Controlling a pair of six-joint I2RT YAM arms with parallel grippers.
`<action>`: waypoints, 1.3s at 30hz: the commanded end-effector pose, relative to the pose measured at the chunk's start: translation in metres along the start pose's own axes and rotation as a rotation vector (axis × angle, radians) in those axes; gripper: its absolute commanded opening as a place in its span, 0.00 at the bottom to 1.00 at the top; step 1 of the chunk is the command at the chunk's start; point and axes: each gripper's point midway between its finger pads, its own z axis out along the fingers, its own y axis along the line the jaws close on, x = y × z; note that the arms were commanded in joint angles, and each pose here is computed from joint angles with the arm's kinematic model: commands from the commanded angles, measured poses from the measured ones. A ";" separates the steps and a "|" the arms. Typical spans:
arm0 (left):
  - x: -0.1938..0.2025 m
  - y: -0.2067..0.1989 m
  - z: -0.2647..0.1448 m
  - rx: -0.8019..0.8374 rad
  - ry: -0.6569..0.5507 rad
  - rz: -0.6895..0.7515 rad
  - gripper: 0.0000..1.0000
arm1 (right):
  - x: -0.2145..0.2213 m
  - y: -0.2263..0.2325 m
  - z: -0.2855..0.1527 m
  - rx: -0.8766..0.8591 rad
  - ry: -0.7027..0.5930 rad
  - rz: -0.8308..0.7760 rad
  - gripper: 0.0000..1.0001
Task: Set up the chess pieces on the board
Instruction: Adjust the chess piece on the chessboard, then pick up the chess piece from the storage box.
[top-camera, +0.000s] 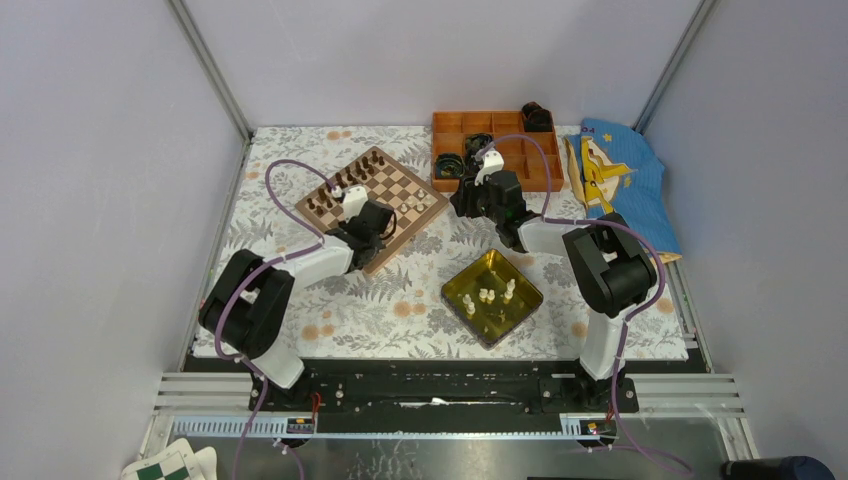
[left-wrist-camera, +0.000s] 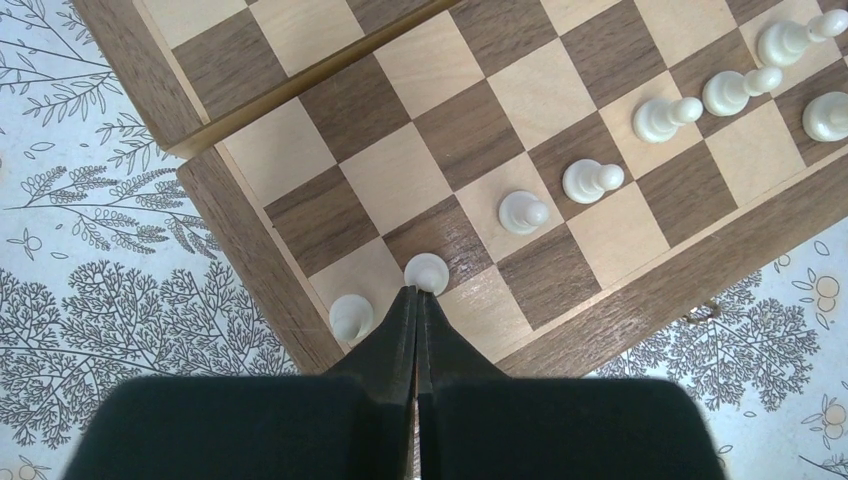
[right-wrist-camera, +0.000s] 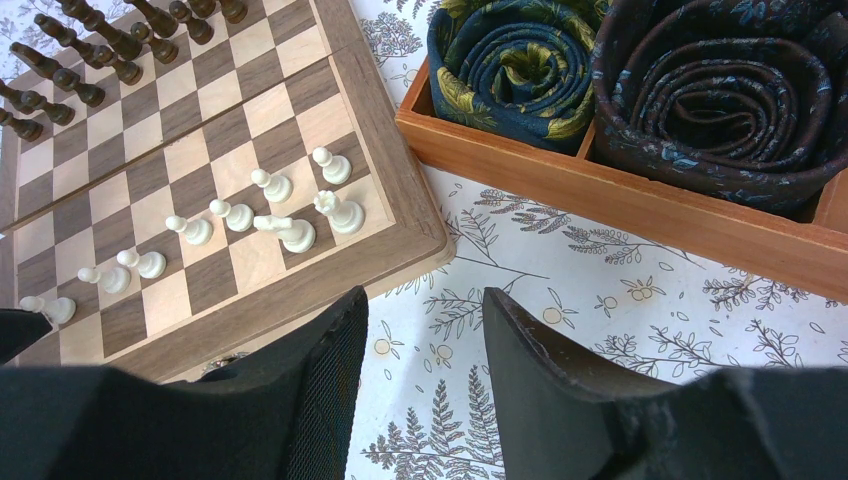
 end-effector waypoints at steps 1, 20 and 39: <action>-0.022 -0.007 0.005 0.006 -0.059 -0.020 0.00 | -0.027 0.004 0.004 -0.024 -0.076 -0.008 0.53; -0.015 -0.008 -0.002 0.043 -0.031 -0.040 0.00 | -0.028 0.005 0.005 -0.027 -0.076 -0.008 0.53; -0.047 -0.033 -0.065 0.154 -0.130 -0.042 0.07 | -0.048 0.024 -0.010 -0.046 -0.098 -0.071 0.54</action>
